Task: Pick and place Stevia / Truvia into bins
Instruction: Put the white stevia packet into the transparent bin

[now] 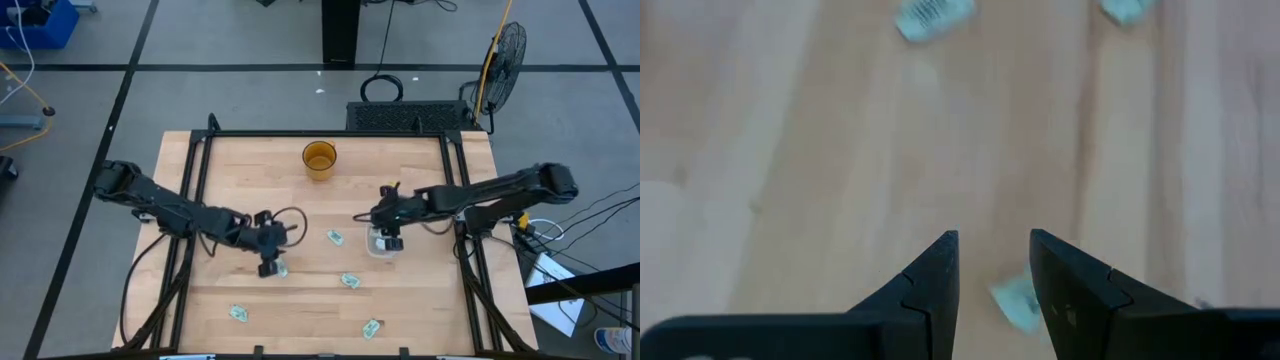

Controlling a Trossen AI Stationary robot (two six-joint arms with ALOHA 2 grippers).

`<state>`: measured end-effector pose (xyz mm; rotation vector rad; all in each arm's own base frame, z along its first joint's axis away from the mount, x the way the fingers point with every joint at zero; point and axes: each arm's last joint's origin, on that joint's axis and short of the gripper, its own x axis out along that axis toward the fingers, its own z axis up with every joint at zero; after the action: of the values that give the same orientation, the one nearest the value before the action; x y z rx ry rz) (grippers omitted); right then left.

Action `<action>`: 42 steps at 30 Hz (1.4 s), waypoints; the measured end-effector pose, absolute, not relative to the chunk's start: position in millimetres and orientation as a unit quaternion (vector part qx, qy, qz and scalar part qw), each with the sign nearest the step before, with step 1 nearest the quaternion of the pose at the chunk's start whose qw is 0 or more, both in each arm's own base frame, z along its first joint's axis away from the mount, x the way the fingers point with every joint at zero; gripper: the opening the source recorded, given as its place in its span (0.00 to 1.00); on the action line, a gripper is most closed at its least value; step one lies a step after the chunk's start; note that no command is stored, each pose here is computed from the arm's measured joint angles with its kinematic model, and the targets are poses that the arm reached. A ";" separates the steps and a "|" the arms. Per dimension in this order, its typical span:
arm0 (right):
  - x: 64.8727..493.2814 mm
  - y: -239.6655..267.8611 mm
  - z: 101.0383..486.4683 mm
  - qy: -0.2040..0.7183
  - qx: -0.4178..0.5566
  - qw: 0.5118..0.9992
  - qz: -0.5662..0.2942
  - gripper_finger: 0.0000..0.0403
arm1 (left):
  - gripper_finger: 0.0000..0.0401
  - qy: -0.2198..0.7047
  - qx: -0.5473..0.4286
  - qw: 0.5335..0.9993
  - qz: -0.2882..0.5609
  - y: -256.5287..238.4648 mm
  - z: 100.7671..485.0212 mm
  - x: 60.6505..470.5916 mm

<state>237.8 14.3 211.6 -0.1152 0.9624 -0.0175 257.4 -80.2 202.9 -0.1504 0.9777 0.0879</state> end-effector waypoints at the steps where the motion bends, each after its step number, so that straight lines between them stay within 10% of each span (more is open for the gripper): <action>1: 237.7 14.3 218.6 0.439 -0.057 0.897 -0.007 0.30 | 0.32 0.472 -0.074 0.878 0.039 -84.7 202.5 255.4; 7: 249.4 17.5 238.3 0.330 -0.050 0.943 0.010 0.31 | 0.32 0.461 -0.089 0.881 0.051 -101.9 189.5 243.8; 42: 268.1 22.7 217.4 0.342 -0.104 0.933 0.033 0.31 | 0.32 0.359 -0.213 0.908 0.031 -95.4 109.3 204.5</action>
<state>268.1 22.7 217.4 -0.2126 0.7002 0.0671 204.5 -95.4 109.3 -0.4404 0.7412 0.0633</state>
